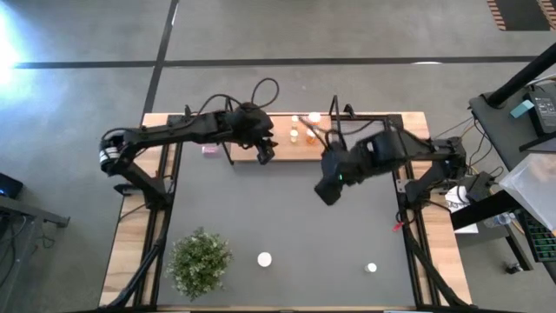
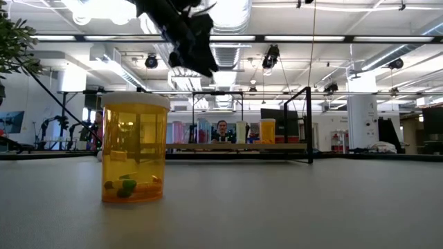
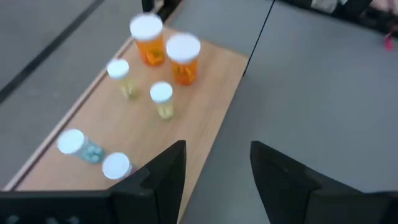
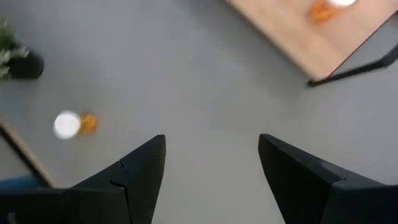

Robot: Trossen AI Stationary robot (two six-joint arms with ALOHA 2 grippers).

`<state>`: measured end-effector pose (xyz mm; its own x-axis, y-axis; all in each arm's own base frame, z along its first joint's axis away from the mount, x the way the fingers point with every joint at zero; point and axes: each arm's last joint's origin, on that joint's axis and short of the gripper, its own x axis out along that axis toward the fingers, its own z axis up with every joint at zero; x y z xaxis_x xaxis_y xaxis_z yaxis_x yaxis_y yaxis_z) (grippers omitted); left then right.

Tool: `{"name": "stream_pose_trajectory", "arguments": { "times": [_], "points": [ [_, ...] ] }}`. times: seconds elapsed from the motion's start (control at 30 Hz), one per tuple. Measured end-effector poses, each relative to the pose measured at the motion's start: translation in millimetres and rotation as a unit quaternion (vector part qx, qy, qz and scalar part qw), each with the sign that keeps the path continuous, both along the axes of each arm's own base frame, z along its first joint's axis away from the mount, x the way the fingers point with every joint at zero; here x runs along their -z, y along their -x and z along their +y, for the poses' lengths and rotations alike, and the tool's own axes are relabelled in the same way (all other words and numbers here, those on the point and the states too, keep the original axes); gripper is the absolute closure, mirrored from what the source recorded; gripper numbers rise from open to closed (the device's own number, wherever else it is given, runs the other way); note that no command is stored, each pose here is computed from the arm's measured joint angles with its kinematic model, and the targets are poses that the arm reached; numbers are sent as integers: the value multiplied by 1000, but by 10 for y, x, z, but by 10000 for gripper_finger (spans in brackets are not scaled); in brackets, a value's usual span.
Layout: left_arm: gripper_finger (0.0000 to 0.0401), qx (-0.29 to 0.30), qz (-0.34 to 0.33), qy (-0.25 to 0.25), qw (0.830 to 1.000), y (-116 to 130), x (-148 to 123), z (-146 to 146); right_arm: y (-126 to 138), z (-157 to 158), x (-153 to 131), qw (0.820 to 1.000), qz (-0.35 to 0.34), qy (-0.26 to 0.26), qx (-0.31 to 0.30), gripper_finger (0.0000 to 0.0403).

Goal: Pick and place medicine bottles onto shelf by color
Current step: Put the yellow pill bottle on the shelf aligned with the other yellow pill bottles

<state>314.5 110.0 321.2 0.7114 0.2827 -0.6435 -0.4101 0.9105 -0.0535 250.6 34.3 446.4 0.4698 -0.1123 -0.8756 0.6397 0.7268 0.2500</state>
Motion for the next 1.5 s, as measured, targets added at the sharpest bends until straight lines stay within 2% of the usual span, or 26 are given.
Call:
{"name": "stream_pose_trajectory", "arguments": {
  "times": [0.13,0.3,0.57,0.77,1.0,1.13,1.3,1.5],
  "points": [
    [238,-1,-34,-9,999,146,-209,-54,4,249,108,1000,18,-21,-5,156],
    [238,-14,-85,-7,996,358,-461,-127,60,566,271,996,49,-66,22,156],
    [238,-12,-146,-26,989,686,-771,-243,236,1094,613,982,110,-120,96,156],
    [238,-10,-172,-34,984,848,-902,-305,309,1432,845,968,105,-173,150,156],
    [238,-1,-181,-34,983,896,-941,-357,344,1688,1061,946,89,-236,206,156],
    [238,33,-184,-12,982,879,-932,-402,363,1773,1136,934,95,-262,221,156],
    [238,58,-188,8,980,859,-930,-465,407,1798,1220,926,108,-262,251,145],
    [238,66,-189,9,980,848,-932,-502,465,1812,1459,912,176,-261,264,132]
  ]
}}
